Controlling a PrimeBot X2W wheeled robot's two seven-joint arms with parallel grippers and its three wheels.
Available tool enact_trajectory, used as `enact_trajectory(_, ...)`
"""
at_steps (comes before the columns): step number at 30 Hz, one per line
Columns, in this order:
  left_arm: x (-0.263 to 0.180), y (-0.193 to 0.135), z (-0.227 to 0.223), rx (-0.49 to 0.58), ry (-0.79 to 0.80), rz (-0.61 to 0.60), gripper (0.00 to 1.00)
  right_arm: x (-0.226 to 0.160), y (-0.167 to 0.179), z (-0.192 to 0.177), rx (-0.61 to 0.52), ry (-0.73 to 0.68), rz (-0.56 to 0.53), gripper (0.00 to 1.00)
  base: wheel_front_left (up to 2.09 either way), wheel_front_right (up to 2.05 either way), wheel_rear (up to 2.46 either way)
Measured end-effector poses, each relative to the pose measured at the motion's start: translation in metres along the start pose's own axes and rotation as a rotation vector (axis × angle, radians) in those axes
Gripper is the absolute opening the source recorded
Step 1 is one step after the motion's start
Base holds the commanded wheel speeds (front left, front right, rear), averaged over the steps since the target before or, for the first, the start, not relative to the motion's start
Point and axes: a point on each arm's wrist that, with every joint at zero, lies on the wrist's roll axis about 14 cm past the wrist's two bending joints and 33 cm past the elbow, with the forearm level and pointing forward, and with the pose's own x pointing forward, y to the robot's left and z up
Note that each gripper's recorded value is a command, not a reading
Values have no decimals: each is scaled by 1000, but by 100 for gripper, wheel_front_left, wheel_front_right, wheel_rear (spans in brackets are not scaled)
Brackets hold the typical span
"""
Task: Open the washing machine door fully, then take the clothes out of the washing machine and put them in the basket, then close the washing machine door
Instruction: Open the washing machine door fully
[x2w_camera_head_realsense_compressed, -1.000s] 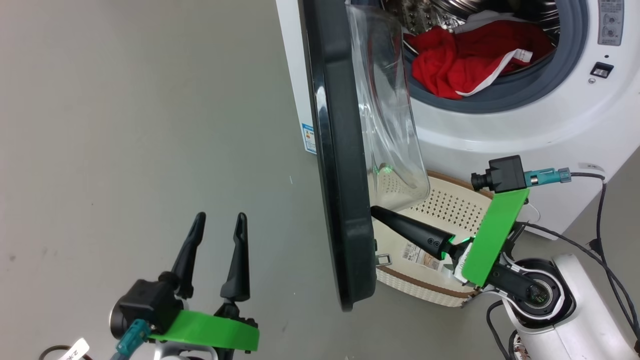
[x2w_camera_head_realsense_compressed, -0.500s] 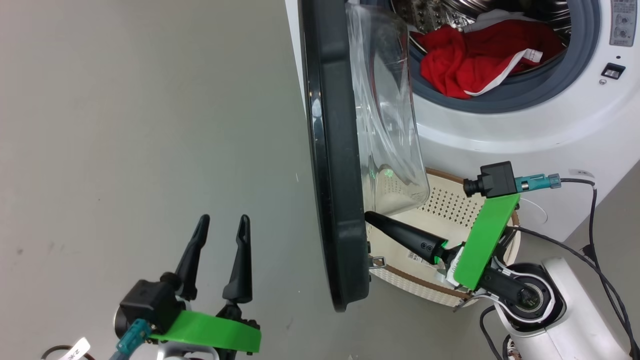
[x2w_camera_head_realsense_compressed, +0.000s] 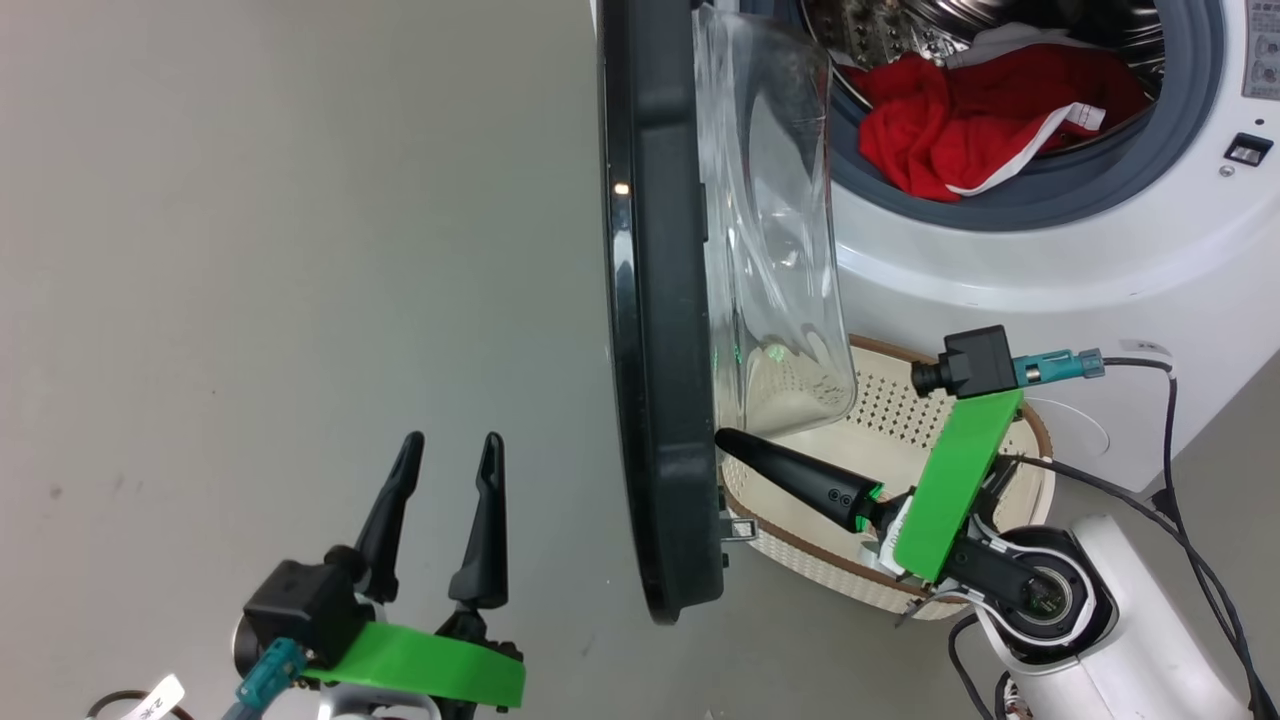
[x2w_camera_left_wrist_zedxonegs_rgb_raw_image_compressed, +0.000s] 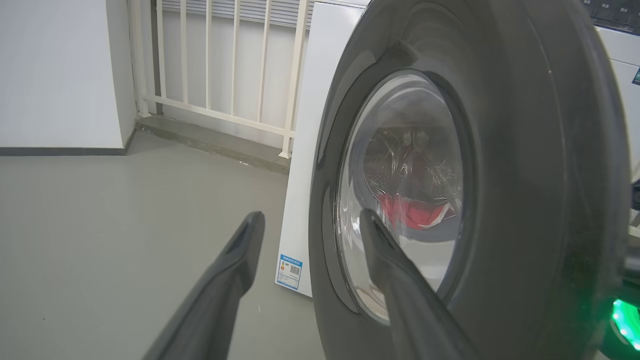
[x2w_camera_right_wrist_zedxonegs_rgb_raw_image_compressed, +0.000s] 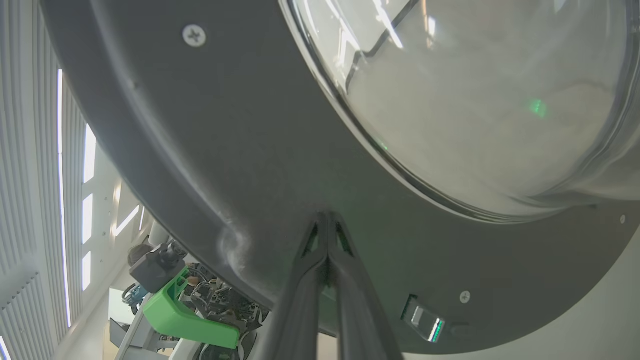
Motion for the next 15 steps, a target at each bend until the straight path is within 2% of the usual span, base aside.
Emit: enact_trajectory(15,-1,0,1,-1,-4,-1,100,2,2,0,5,-10,4,0,0,0,0)
